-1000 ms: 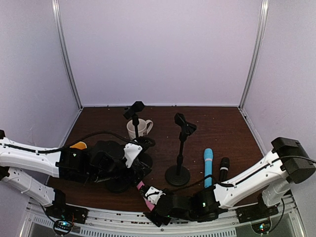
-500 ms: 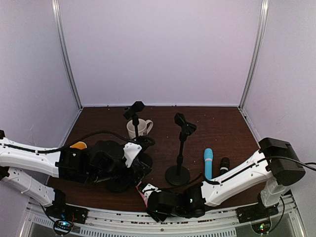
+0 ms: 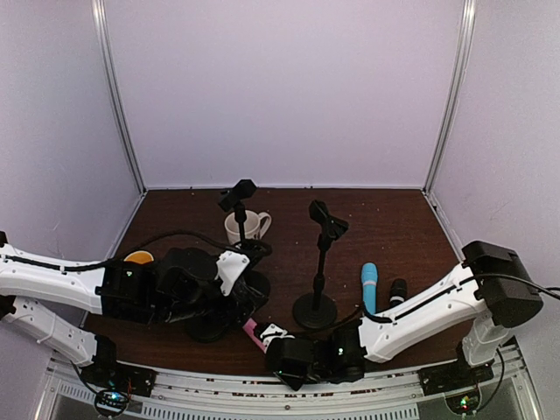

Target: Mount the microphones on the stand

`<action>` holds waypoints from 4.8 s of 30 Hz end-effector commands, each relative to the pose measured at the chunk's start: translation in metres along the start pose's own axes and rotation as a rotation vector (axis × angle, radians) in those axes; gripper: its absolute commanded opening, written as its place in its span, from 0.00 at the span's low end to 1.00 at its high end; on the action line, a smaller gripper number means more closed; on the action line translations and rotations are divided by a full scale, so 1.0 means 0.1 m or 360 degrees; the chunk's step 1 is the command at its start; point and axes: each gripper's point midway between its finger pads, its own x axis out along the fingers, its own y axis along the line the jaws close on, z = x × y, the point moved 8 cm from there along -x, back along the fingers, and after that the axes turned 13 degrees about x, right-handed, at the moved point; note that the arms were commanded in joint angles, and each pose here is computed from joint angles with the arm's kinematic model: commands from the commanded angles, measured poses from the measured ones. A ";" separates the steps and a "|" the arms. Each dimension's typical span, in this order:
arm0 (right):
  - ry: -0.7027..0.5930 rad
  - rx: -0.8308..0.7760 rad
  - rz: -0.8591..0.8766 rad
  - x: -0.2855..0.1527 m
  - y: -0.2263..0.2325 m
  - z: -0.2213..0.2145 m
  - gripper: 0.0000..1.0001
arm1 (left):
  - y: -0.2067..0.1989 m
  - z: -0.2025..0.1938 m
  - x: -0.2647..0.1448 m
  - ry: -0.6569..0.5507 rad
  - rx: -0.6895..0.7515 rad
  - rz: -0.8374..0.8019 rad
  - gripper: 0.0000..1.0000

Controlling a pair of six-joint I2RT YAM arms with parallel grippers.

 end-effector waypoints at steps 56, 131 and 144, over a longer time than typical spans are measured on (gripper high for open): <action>0.0037 -0.0553 0.0398 -2.18 -0.58 -0.04 0.60 | -1.19 0.14 0.19 0.0098 0.1232 -0.0583 0.10; -0.0770 -0.0195 0.0868 -2.74 -0.23 1.39 0.43 | -0.64 0.32 -0.34 -0.0591 0.0378 -0.0545 0.13; -0.0954 0.0180 0.0433 -3.00 -1.11 1.55 0.84 | -0.34 0.16 -0.32 -0.0547 0.0033 -0.0429 0.00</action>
